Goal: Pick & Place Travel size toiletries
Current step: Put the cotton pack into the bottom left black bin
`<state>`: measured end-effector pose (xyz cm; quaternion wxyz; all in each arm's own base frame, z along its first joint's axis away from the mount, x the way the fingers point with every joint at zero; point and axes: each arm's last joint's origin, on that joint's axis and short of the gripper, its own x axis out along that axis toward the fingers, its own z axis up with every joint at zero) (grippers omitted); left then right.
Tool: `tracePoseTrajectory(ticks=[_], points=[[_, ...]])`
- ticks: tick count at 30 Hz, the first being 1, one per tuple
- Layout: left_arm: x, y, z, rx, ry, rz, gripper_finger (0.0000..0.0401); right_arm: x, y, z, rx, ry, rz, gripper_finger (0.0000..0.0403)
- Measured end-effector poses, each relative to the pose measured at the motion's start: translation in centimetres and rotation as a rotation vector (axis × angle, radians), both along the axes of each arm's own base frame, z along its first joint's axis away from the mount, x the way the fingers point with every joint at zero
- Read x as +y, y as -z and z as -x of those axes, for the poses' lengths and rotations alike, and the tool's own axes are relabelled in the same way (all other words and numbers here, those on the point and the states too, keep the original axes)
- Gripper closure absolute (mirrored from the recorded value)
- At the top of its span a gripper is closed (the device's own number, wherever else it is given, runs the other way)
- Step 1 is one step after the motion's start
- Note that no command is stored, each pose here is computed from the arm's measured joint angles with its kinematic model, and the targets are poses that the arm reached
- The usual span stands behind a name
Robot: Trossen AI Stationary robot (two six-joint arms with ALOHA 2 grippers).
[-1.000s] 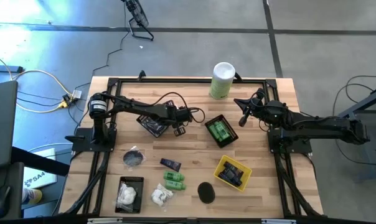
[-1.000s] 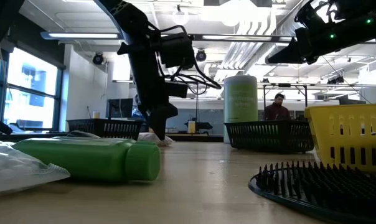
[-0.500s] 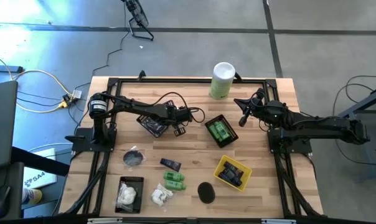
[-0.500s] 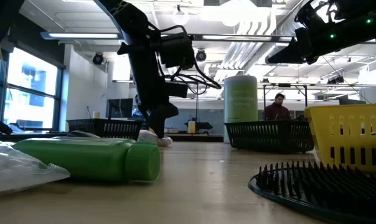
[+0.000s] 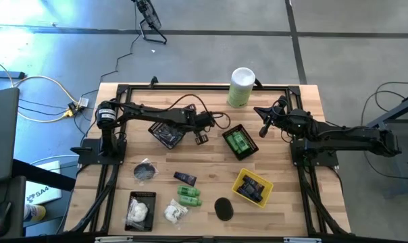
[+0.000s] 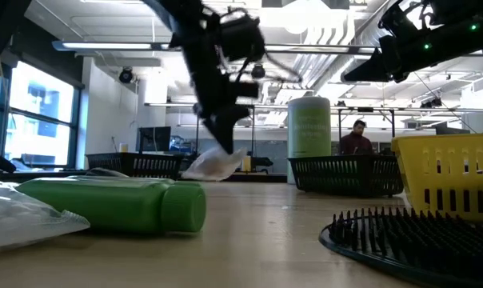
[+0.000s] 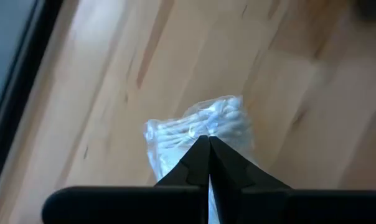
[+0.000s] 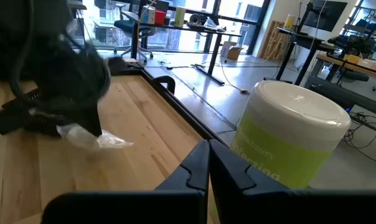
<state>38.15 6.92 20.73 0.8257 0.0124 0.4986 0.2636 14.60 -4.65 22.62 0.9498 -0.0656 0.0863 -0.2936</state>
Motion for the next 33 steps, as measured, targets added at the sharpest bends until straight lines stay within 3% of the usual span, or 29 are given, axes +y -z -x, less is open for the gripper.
tracePoseTrajectory(ticks=[9, 15, 23, 33], points=[[-0.1, -5.5, -0.9, 0.003, 0.077, 0.045, 0.0401, 0.0, 0.1, 0.0, 0.015, -0.001, 0.003, 0.0398], [-0.1, -8.2, -0.4, 0.046, 0.06, 0.066, 0.0401, 0.0, 0.1, 0.0, 0.018, -0.001, 0.003, 0.0398], [-0.9, -10.9, 0.3, 0.063, 0.069, 0.206, 0.0401, 0.0, 0.1, 0.0, 0.018, -0.001, 0.003, 0.0398], [-4.7, -12.8, 1.7, 0.116, 0.033, 0.262, 0.0401, 0.0, 0.1, 0.0, 0.015, -0.005, -0.003, 0.0398]])
